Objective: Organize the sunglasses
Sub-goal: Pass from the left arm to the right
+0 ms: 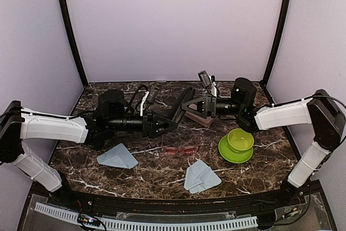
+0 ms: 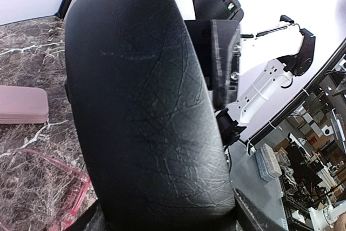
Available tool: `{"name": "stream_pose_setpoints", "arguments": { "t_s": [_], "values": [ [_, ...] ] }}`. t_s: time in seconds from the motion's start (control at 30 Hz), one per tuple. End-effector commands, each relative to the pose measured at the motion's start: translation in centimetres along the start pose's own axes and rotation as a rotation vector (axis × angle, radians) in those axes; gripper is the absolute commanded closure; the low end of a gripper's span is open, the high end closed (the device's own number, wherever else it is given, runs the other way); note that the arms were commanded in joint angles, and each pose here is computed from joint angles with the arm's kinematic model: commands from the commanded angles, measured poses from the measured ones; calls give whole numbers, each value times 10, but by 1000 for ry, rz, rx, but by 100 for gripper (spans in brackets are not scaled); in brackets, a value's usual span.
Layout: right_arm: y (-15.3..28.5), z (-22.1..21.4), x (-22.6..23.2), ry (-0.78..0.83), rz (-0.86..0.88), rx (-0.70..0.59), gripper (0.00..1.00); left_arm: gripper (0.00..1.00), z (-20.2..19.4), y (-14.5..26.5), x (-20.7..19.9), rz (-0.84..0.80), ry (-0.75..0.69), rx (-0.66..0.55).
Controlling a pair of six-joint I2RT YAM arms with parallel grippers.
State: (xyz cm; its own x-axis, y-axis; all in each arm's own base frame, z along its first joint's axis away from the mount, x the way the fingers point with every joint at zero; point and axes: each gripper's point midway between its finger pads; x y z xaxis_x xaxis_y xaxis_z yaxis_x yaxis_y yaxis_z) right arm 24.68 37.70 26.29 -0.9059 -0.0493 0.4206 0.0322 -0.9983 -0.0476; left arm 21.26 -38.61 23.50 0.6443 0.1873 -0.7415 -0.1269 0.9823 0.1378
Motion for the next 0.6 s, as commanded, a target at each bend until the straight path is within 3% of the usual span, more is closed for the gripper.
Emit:
{"name": "stream_pose_setpoints", "arguments": {
  "t_s": [0.0, 0.23, 0.4, 0.57],
  "values": [
    [0, 5, 14, 42, 59, -34, 22, 100, 5, 0, -17, -75, -22, -25],
    [1, 5, 15, 42, 66, -39, 31, 100, 4, 0, -16, -88, -2, -31],
    [0, 5, 13, 37, 58, -40, 46, 99, 4, 0, -13, -80, 5, -34],
    [-2, 4, 9, 29, 46, -24, 64, 75, 3, -1, -9, -50, 1, -29]
  ]
}}
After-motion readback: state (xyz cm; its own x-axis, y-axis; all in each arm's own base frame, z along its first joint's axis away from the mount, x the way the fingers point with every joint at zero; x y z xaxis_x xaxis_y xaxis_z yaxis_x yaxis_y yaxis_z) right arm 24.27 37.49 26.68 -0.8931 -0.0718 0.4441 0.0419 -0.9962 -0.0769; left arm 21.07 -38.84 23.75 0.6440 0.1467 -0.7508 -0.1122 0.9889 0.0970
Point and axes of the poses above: each gripper's point midway between its finger pads, its own y axis back along the fingers, its own x axis along the line the jaws close on, z = x × y, and after that the axes turned 13 degrees about y, right-handed
